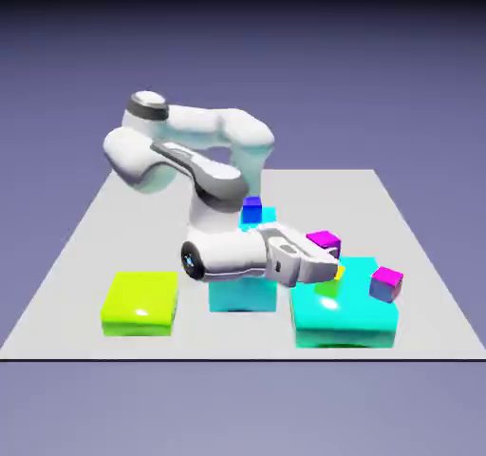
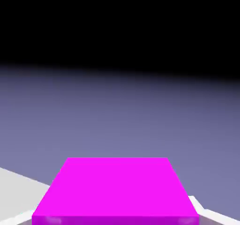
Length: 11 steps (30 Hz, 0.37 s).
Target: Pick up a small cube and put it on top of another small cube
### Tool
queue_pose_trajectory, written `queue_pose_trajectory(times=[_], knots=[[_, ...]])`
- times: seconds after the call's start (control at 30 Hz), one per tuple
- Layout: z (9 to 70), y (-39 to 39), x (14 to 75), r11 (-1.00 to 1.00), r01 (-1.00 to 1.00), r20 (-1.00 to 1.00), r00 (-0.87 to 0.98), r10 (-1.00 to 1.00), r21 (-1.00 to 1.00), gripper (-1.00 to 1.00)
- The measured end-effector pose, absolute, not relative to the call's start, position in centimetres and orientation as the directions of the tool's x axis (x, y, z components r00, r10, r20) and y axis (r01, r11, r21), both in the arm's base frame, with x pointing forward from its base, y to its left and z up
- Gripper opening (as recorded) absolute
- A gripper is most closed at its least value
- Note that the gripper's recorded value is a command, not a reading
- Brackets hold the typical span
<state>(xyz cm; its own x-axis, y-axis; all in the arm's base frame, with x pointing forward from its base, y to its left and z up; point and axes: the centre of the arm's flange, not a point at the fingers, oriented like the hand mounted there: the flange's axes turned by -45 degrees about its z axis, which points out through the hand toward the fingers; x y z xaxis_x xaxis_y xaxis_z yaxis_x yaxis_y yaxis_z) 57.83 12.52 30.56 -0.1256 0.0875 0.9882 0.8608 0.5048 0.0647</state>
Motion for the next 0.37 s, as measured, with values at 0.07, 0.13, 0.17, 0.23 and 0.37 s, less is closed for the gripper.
queue_pose_trajectory(times=[0.07,0.13,0.17,0.23,0.37], knots=[[29.0,16.1,57.3,0.546,0.837,0.991,-0.110,0.081,0.048,-1.00],[24.3,19.4,55.7,0.597,0.802,0.992,-0.087,0.094,0.014,-1.00],[22.5,20.6,55.0,0.617,0.787,0.992,-0.078,0.100,0.000,-1.00],[21.6,22.0,54.0,0.617,0.787,0.992,-0.078,0.100,0.000,-1.00],[19.9,24.6,51.9,0.616,0.788,0.992,-0.078,0.100,0.000,1.00]])
